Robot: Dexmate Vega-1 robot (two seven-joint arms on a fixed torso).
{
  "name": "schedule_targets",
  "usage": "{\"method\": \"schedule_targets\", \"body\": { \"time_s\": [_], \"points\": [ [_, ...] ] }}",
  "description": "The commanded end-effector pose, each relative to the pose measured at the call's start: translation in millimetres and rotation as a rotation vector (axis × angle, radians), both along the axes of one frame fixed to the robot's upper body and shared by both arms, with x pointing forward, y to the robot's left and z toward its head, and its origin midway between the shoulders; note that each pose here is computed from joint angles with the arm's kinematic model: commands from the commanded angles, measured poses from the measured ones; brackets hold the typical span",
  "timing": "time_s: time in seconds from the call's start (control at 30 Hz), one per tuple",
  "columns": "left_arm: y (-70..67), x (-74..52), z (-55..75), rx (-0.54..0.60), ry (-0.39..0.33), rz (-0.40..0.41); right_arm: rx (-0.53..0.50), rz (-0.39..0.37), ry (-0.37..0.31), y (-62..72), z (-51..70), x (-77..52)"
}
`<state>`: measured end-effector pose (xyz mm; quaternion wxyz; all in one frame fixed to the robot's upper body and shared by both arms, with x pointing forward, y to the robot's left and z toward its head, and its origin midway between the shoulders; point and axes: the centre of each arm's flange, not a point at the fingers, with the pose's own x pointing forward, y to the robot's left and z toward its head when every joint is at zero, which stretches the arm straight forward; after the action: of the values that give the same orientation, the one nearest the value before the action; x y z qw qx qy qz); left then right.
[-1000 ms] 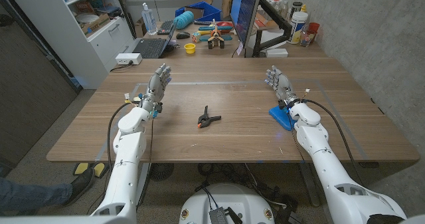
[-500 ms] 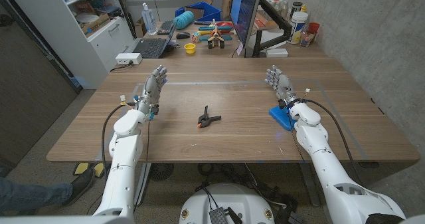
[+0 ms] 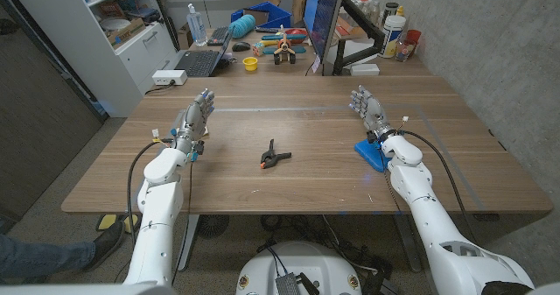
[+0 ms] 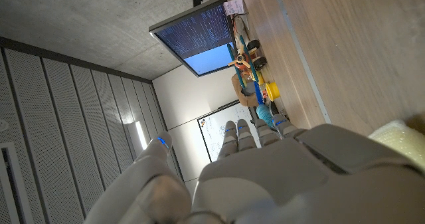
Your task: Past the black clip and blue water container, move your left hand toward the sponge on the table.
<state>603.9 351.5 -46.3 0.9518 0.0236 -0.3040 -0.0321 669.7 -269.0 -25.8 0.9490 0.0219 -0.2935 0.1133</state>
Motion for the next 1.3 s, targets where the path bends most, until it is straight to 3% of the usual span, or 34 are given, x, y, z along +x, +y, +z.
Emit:
{"method": "schedule_targets", "body": {
  "time_s": [0.03, 0.67, 1.3],
  "points": [
    [7.9, -9.0, -2.7, 0.017, -0.002, 0.028, -0.004, -0.005, -0.003, -1.2, -0.1, -2.0],
    [16.7, -21.1, -4.0, 0.056, 0.000, 0.072, 0.009, 0.002, -0.013, -6.4, 0.6, -5.2],
    [37.7, -33.9, -5.8, 0.082, -0.008, 0.165, 0.016, 0.011, -0.016, -2.7, 3.3, 1.0]
  ]
}}
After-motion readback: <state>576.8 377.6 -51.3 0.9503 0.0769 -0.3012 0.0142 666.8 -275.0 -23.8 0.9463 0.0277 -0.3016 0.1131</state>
